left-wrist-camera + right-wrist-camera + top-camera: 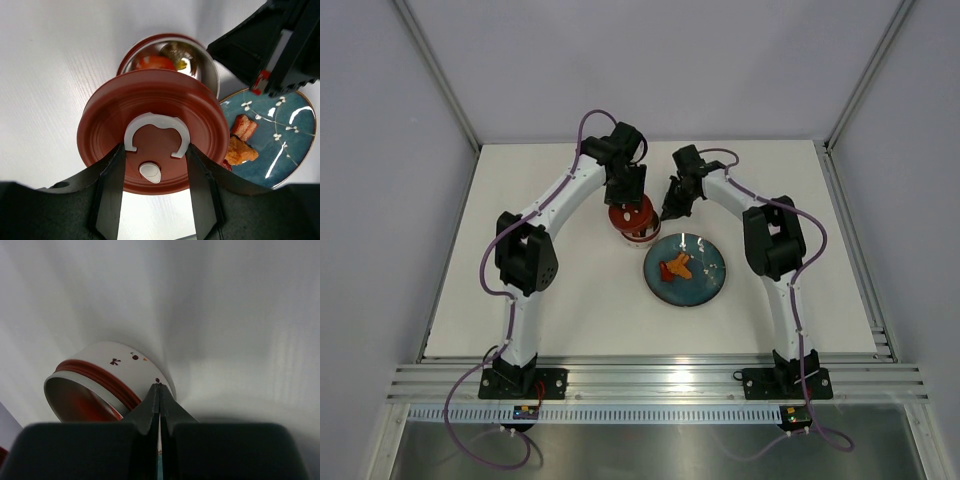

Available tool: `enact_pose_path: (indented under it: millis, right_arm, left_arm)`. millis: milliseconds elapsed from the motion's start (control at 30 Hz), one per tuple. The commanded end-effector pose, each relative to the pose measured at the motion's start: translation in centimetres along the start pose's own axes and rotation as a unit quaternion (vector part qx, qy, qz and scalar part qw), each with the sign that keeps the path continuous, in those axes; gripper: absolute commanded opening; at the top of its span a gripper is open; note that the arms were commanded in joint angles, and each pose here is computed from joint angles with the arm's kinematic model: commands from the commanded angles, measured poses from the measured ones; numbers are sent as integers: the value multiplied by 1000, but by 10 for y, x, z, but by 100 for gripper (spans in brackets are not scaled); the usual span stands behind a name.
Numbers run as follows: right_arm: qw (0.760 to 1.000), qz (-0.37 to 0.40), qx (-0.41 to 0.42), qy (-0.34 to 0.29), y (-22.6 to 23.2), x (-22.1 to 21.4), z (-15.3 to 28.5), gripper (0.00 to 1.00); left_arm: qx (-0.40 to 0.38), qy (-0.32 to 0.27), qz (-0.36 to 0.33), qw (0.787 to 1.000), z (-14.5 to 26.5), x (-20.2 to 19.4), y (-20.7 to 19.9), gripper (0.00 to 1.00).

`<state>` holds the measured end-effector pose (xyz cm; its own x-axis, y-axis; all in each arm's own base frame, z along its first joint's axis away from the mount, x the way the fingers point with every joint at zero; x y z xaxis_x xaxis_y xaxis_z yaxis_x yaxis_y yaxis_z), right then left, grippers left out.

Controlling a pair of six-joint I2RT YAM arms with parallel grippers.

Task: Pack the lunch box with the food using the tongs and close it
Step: Move the packing box to the center of the board, then close the box lid on the packing box.

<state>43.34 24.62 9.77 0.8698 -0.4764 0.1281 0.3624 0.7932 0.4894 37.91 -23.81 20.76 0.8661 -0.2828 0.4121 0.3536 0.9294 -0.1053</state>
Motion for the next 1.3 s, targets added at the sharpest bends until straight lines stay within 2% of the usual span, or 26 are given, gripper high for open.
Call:
enact_pose_path:
  millis: [0, 200, 367, 600, 900, 1267]
  right_arm:
    - [997, 34, 66, 7, 33, -8, 13, 0]
    - [997, 38, 53, -29, 31, 1, 30, 0]
    - [998, -15, 43, -53, -3, 29, 45, 0]
    - [994, -26, 8, -108, -37, 48, 78, 0]
    - [993, -26, -4, -116, -48, 44, 86, 0]
    - [993, -27, -7, -116, -51, 41, 87, 0]
  left_arm:
    - [7, -19, -12, 1000, 9, 5, 1, 0]
    - [25, -9, -9, 1000, 5, -9, 8, 0]
    - [39, 2, -13, 999, 4, -15, 12, 0]
    - [24, 4, -19, 1000, 3, -10, 8, 0]
    - [19, -1, -27, 999, -6, 7, 1, 0]
    - [31, 27, -35, 999, -31, 0, -2, 0]
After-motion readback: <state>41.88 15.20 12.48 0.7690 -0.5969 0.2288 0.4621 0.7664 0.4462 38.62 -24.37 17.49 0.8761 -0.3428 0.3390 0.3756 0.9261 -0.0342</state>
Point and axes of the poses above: each gripper's point midway between its finger pads, its own z axis back along the fingers, its own y axis along the line the jaws close on, x = y × z, the point moved 7 cm from there along z, back along the fingers, and after that the axes turned 11 degrees about -z, right-handed, at the moved point
